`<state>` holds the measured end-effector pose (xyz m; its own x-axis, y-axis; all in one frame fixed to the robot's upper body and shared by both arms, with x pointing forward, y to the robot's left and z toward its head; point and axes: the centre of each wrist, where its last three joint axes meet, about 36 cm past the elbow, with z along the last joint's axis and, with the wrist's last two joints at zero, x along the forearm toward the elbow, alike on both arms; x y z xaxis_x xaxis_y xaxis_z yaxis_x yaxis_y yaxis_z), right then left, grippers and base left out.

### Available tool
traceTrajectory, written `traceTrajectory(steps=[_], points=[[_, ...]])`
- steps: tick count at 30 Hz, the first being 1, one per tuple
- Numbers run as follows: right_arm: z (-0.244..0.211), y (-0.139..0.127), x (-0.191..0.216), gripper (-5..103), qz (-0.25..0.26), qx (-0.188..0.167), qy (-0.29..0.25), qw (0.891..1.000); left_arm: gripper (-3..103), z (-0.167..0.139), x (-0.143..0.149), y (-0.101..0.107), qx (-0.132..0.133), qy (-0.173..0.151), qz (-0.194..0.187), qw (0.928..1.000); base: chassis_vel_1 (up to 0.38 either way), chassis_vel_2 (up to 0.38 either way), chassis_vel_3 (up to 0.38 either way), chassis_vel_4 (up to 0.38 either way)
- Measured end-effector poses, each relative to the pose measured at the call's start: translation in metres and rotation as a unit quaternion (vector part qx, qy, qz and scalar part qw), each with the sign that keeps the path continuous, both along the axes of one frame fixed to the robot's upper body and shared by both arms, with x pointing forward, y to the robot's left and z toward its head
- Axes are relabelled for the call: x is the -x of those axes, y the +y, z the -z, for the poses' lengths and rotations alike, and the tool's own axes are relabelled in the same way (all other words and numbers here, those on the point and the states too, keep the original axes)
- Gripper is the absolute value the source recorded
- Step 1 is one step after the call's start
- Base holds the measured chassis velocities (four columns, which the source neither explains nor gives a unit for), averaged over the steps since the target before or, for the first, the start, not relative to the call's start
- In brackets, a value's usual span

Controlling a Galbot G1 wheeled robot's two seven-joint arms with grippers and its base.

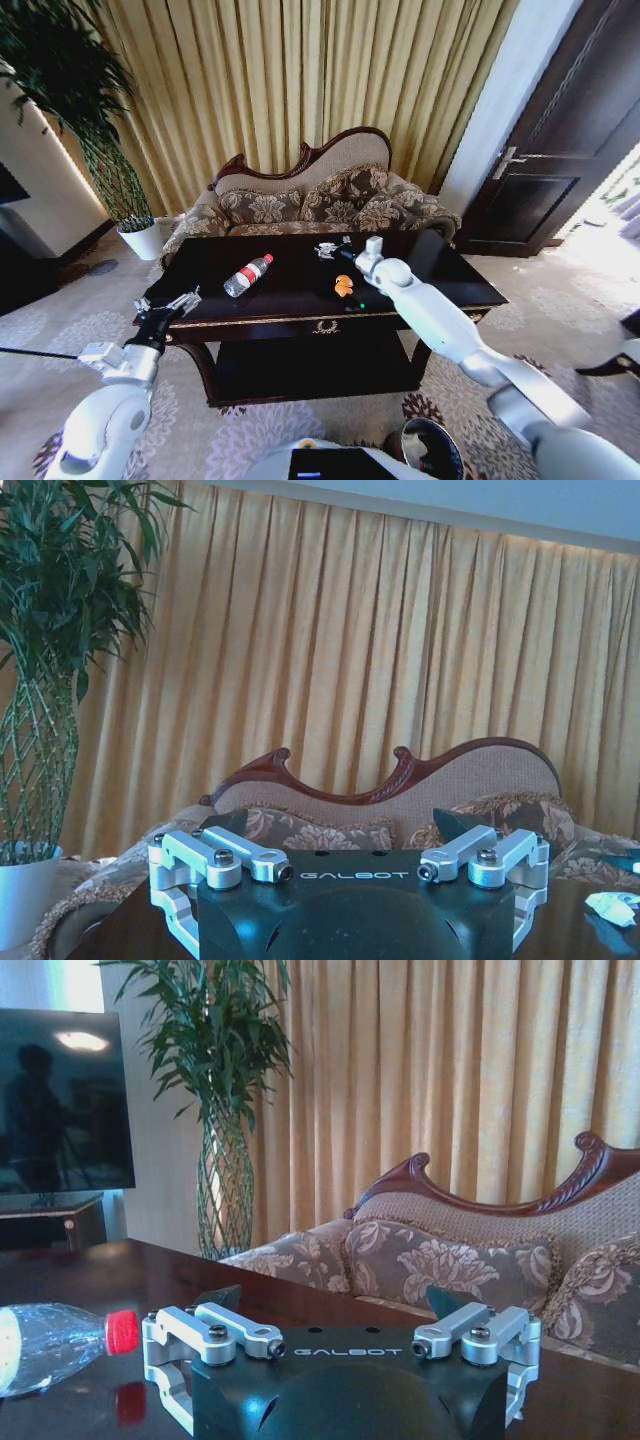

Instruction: Move to the front of the table and place the trash on the table into the trash bin.

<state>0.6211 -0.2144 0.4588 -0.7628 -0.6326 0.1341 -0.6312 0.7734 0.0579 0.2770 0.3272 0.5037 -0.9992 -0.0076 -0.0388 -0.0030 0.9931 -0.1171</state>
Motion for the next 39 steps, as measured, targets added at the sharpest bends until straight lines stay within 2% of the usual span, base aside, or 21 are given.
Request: traceTrajectory(steps=[4,12,26,39], points=[[0.004,0.013,-0.011,100,-0.003,0.012,0.004,1.000,100,-0.002,0.001,0.003,0.003,-0.003,-0.003,1.0000,0.000,0.000,0.000,0.000],[0.010,0.017,-0.025,100,0.000,0.032,0.010,0.999,100,0.001,0.003,0.006,0.005,-0.005,-0.008,0.9999,0.000,0.000,0.000,0.000],[0.013,-0.017,-0.023,100,0.022,0.055,0.007,0.998,100,0.004,0.002,0.010,0.011,-0.012,-0.007,0.9998,0.000,0.000,0.000,0.000],[0.028,-0.028,-0.034,100,0.046,0.071,0.018,0.996,100,0.006,0.001,0.012,0.015,-0.016,-0.009,0.9997,0.000,0.000,0.000,0.000]])
